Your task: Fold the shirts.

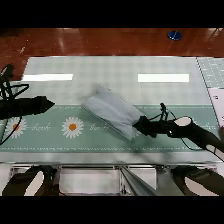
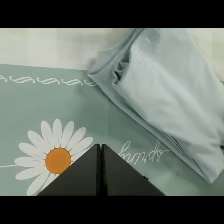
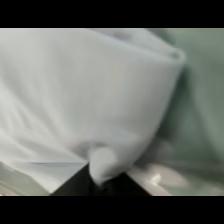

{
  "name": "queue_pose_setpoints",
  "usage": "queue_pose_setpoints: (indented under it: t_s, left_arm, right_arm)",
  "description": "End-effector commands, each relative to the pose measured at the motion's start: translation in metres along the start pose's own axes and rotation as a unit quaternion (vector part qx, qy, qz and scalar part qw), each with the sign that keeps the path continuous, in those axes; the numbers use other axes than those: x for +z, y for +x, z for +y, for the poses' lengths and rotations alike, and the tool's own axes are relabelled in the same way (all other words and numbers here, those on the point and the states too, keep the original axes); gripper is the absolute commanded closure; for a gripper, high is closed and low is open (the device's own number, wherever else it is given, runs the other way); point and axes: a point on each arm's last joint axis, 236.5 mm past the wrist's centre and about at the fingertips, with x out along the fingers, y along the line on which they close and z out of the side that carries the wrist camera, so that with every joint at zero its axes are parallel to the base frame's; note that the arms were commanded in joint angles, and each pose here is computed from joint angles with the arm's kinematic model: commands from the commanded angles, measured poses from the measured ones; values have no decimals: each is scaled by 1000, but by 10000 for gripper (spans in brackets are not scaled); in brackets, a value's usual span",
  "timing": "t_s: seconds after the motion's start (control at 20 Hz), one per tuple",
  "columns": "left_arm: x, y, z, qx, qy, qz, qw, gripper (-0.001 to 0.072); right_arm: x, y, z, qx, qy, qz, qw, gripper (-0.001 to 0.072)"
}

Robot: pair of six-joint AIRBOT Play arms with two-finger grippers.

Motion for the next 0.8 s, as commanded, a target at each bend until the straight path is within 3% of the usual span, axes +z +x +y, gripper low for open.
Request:
queue_pose_setpoints:
  t_s: [0.0,0.15,0.45,0.75]
  left_arm:
    - [-1,0,0,0,0,1,1000,690]
    - [-1,1,0,0,0,1,1000,690]
    - [5,1,1,2,0,-10,1000,689]
    - [5,1,1,2,0,-10,1000,689]
  right_arm:
    - [15,23,50,42,-76,27,996,693]
    - [47,7,127,75,-180,9,981,691]
    - [112,-92,262,52,-323,-106,939,692]
    - [161,-214,277,2,-343,-177,922,692]
